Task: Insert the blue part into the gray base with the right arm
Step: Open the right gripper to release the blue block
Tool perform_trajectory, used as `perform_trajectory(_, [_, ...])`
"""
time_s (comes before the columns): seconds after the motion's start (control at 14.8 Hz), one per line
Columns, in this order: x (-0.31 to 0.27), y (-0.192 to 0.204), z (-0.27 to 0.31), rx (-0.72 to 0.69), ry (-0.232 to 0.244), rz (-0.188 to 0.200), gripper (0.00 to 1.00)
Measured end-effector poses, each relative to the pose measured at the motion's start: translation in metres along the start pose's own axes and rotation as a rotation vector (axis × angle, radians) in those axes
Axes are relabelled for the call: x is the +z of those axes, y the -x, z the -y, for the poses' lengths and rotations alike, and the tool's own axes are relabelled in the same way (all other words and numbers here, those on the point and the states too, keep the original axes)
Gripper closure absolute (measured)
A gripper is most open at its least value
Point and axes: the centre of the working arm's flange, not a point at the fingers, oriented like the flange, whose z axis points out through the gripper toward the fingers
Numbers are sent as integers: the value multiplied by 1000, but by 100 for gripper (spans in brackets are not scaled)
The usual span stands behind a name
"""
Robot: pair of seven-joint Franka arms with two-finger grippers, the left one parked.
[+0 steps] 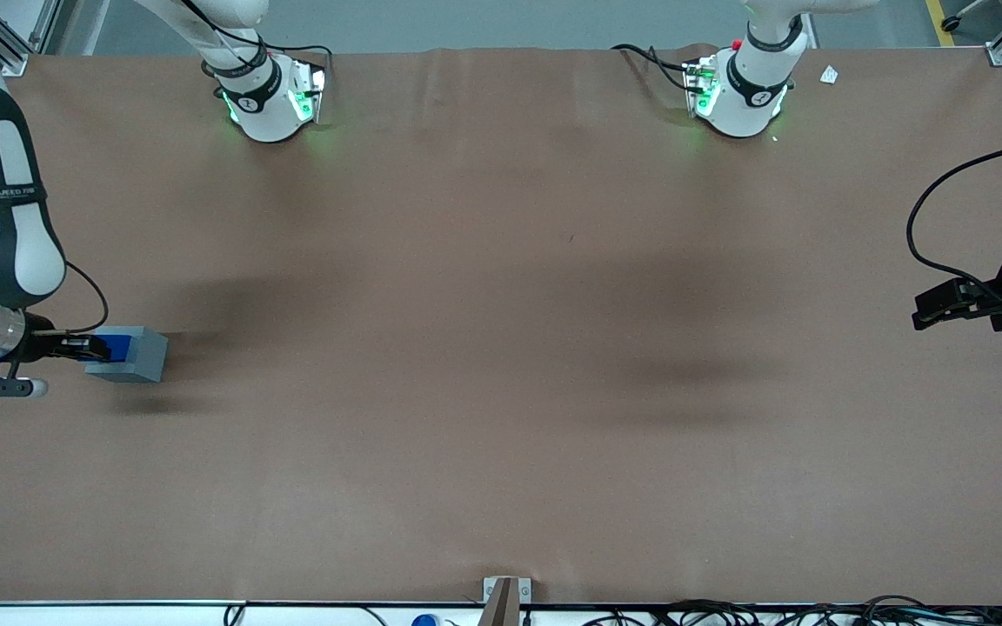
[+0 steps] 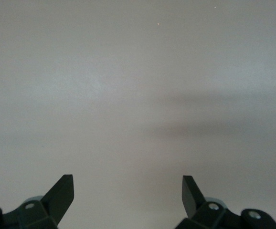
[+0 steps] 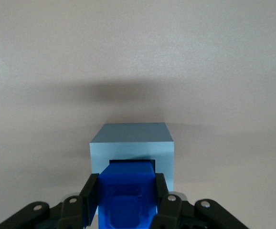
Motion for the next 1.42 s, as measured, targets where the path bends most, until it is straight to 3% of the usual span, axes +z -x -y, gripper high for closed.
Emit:
perform_trajectory(0.34, [0,-3,0,-1,7,-25,49])
perform_trajectory(0.74, [1,-3,0,0,6,-23,49])
perform_trajectory(1.15, [-4,-4,0,0,2,-10,0])
perform_trajectory(1.42, [-41,-10,6,-11,-1,-8,0])
